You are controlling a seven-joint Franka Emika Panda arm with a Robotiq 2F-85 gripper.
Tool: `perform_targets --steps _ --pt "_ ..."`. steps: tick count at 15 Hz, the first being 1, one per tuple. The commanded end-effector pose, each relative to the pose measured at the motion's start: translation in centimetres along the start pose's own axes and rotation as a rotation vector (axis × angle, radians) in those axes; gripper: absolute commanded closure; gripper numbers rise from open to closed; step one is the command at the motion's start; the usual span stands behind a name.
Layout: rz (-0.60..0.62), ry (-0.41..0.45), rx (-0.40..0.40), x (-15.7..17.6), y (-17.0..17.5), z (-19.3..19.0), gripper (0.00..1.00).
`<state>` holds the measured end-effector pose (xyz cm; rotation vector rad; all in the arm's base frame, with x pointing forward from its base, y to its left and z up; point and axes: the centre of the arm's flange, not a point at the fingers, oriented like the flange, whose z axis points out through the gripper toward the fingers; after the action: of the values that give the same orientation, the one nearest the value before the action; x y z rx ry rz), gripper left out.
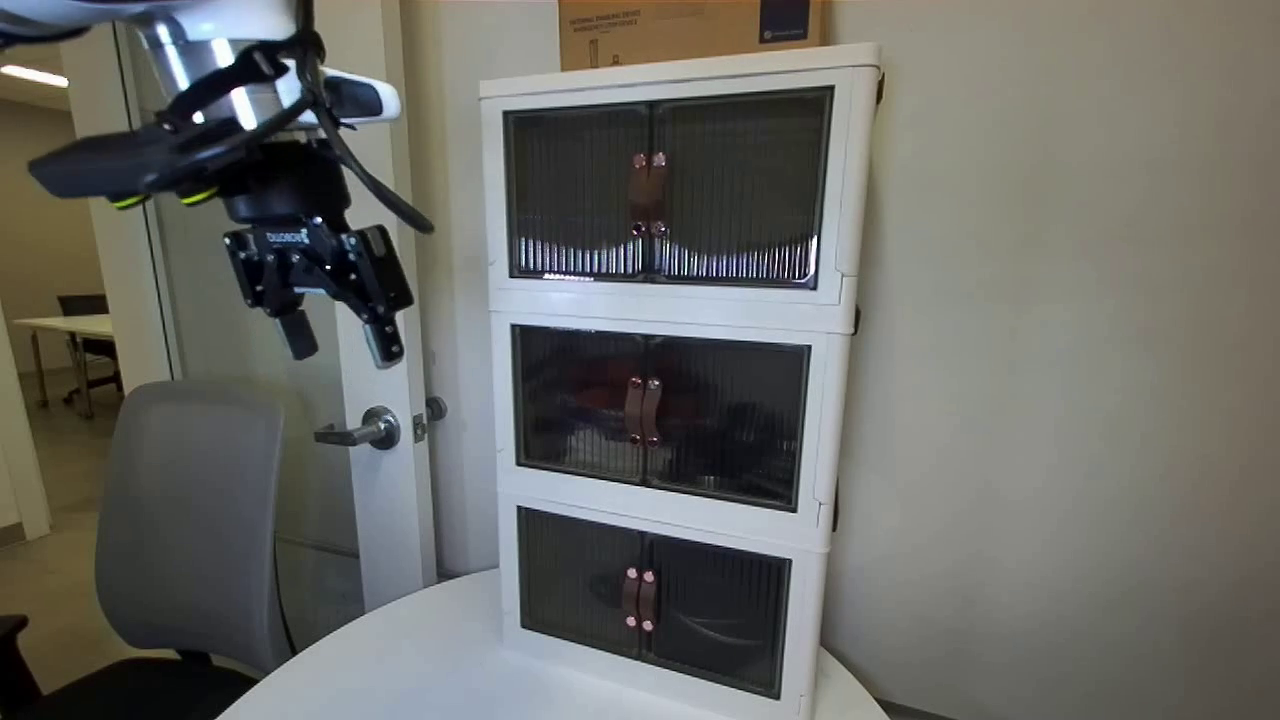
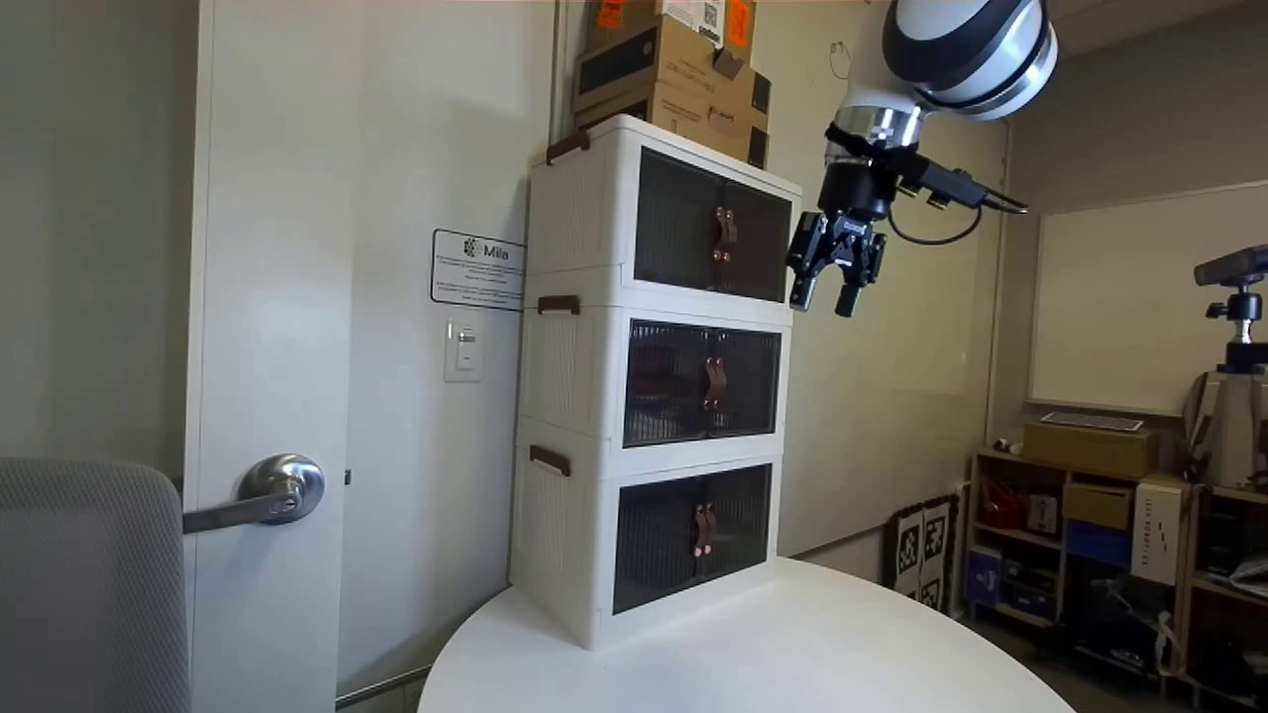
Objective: Open the cabinet doors
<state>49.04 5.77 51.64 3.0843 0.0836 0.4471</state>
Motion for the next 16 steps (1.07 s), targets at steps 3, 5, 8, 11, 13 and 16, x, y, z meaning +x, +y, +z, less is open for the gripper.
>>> perform_targets --steps 3,5,8,11,13,16 --pt "-0.038 0.245 -0.042 3.5 1.2 -0.9 0.00" --pt "-0.058 0.321 -0.036 5.0 2.3 -2.1 0.00" --pt "-0.143 0.408 -0.016 7.7 4.5 -3.9 0.00" --pt "-0.214 0.462 0.012 10.3 6.9 -5.2 0.00" --pt "-0.270 0.483 0.032 12.5 8.5 -5.7 0.00" --pt "-0.348 0.515 0.040 15.7 9.7 -5.7 0.00"
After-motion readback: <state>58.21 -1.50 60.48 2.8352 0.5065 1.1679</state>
